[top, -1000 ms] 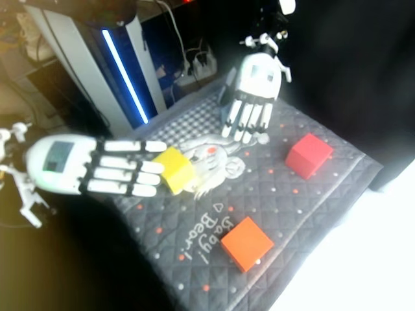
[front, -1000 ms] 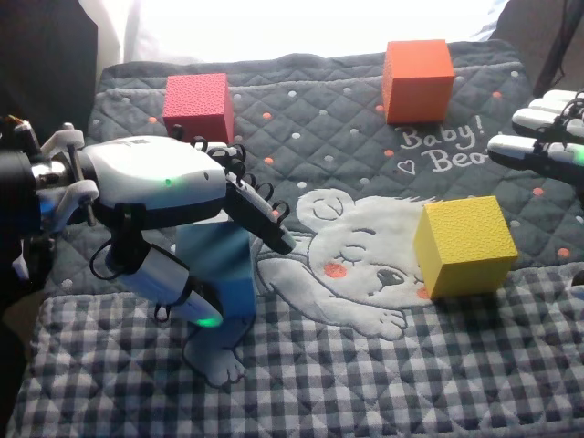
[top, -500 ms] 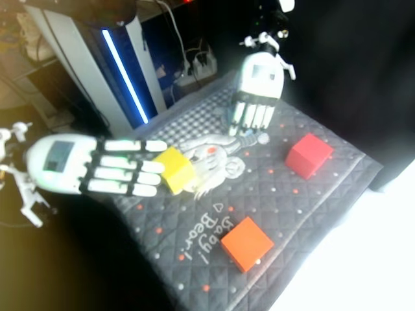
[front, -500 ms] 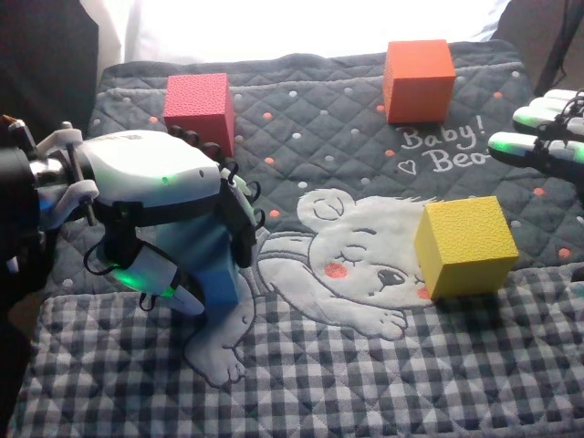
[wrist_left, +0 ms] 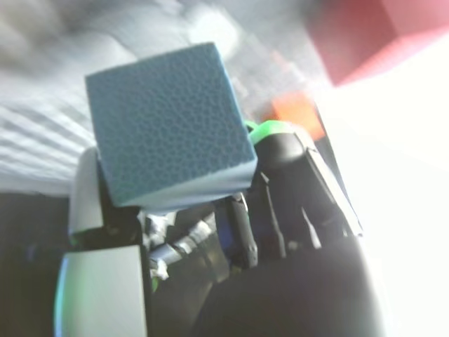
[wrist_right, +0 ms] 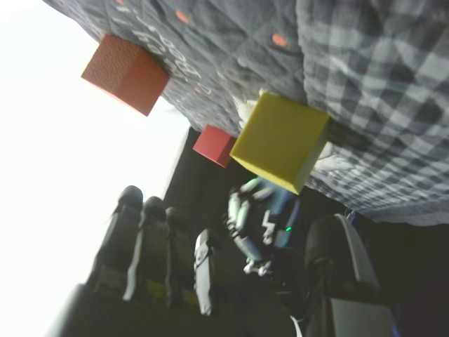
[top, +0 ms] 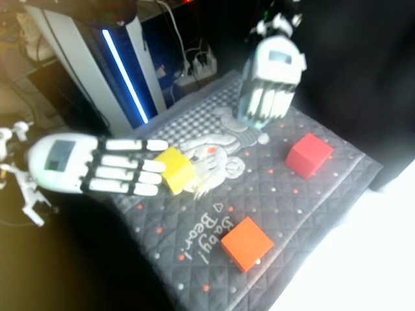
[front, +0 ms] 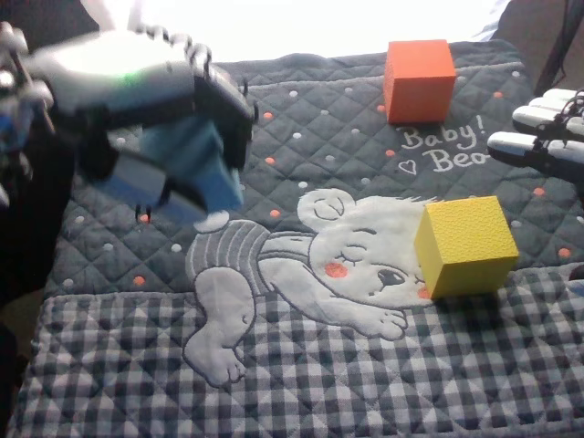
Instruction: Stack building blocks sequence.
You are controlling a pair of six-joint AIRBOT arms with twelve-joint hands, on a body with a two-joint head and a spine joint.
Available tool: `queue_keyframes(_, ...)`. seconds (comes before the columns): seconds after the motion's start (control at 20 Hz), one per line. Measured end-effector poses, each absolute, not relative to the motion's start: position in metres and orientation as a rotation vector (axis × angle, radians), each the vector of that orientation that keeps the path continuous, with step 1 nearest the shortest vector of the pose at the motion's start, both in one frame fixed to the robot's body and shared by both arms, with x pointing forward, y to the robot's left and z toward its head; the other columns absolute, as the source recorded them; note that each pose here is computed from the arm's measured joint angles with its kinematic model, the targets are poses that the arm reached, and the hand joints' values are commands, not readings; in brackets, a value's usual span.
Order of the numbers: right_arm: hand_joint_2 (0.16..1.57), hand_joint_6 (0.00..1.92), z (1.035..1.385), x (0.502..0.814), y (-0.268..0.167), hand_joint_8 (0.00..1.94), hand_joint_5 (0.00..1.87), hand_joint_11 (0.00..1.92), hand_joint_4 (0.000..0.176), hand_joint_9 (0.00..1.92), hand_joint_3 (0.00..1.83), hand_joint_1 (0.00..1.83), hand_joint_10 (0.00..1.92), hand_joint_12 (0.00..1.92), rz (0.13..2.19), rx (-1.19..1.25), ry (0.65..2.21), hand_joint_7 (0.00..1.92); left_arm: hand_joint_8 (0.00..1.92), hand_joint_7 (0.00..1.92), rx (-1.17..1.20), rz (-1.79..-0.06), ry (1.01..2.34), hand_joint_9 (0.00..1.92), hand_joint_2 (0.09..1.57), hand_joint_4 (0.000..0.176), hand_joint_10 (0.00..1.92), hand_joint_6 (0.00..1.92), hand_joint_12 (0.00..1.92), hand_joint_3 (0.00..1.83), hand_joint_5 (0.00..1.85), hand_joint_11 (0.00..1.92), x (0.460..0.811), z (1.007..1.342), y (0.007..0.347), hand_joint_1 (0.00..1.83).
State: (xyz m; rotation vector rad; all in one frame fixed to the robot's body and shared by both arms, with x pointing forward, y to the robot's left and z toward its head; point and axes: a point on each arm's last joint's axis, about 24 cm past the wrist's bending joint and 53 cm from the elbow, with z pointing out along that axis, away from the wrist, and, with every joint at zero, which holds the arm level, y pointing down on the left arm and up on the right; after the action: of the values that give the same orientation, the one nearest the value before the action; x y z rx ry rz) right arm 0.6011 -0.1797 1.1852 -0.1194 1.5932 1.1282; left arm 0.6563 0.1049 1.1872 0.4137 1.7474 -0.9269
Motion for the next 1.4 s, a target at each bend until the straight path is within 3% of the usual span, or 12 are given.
queue_keyframes(0.2,1.1,0.0,1.185,0.601,-0.18,0.0,0.02,0.04,0.176,0.02,0.0,0.79,0.0,0.02,1.129,-0.119,1.593,0.04,1.11,0.88,0.324,-0.91,1.632,0.9,1.11,0.0,1.32,0.64,1.45,0.0,1.09,0.77,0.69,1.237,0.126,1.39)
queue_keyframes(0.25,1.1,0.0,1.185,0.601,-0.18,0.0,0.02,0.03,0.176,0.02,0.0,0.8,0.0,0.02,1.129,-0.118,1.592,0.04,1.11,0.93,0.291,-0.898,1.615,0.9,1.09,0.0,1.25,0.52,1.47,0.0,1.2,0.19,0.701,1.247,0.133,1.39)
queue_keyframes(0.3,1.1,0.0,1.185,0.601,-0.18,0.0,0.02,0.03,0.176,0.01,0.0,0.8,0.0,0.01,1.128,-0.119,1.593,0.04,1.11,0.94,0.267,-0.876,1.61,0.88,1.09,0.0,1.3,0.41,1.63,0.0,1.25,0.16,0.71,1.251,0.139,1.39)
queue_keyframes(0.4,1.1,0.0,1.183,0.602,-0.179,0.0,0.02,0.01,0.176,0.0,0.0,0.85,0.0,0.01,1.131,-0.116,1.592,0.04,1.07,0.96,0.235,-0.832,1.604,0.92,1.07,0.0,1.27,0.14,1.51,0.0,1.37,0.69,0.727,1.261,0.144,1.39)
queue_keyframes(0.55,1.11,0.01,1.181,0.602,-0.177,0.01,0.03,0.03,0.176,0.0,0.0,0.82,0.0,0.01,1.132,-0.124,1.596,0.06,0.77,1.03,0.218,-0.811,1.609,0.98,1.05,0.0,1.07,0.65,1.18,0.0,1.2,0.91,0.74,1.262,0.142,1.39)
queue_keyframes(0.6,1.11,0.0,1.182,0.603,-0.179,0.0,0.03,0.06,0.176,0.01,0.0,0.77,0.0,0.02,1.131,-0.119,1.593,0.06,0.63,1.07,0.217,-0.778,1.637,1.02,1.04,0.0,0.89,0.72,1.33,0.0,1.14,1.0,0.748,1.252,0.14,1.5)
queue_keyframes(0.7,1.1,0.01,1.182,0.604,-0.179,0.01,0.04,0.07,0.176,0.03,0.0,0.78,0.01,0.03,1.129,-0.117,1.592,0.07,0.72,1.03,0.199,-0.749,1.666,0.98,1.06,0.0,0.91,0.83,1.39,0.0,1.09,0.92,0.76,1.242,0.139,1.5)
queue_keyframes(0.75,1.1,0.0,1.182,0.603,-0.179,0.01,0.04,0.08,0.176,0.03,0.0,0.78,0.01,0.03,1.131,-0.12,1.592,0.07,0.86,1.0,0.19,-0.734,1.678,0.96,1.07,0.0,1.06,0.73,1.24,0.0,1.14,0.89,0.765,1.238,0.14,1.41)
queue_keyframes(0.9,1.1,0.0,1.18,0.604,-0.177,0.0,0.02,0.07,0.176,0.04,0.0,0.79,0.01,0.03,1.134,-0.116,1.595,0.07,1.0,1.01,0.173,-0.682,1.743,0.9,1.08,0.0,1.29,0.38,1.44,0.0,1.23,0.71,0.773,1.213,0.143,1.39)
queue_keyframes(0.95,1.1,0.0,1.179,0.604,-0.177,0.0,0.01,0.1,0.176,0.05,0.0,0.75,0.01,0.04,1.136,-0.118,1.595,0.07,1.34,0.86,0.169,-0.669,1.758,0.78,1.14,0.0,1.43,0.75,1.78,0.0,1.04,0.72,0.775,1.207,0.143,1.27)
queue_keyframes(1.25,1.09,0.0,1.179,0.604,-0.177,0.0,0.02,0.09,0.176,0.05,0.0,0.76,0.0,0.04,1.134,-0.122,1.594,0.05,1.46,0.82,0.167,-0.645,1.791,0.73,1.16,0.0,1.56,0.75,1.88,0.0,1.02,0.71,0.78,1.192,0.139,1.25)
queue_keyframes(1.4,1.09,0.0,1.179,0.605,-0.178,0.01,0.03,0.1,0.176,0.06,0.0,0.76,0.01,0.04,1.133,-0.12,1.594,0.08,1.59,0.67,0.171,-0.653,1.788,0.56,1.21,0.0,1.68,0.95,1.92,0.0,0.96,0.58,0.78,1.192,0.135,1.22)
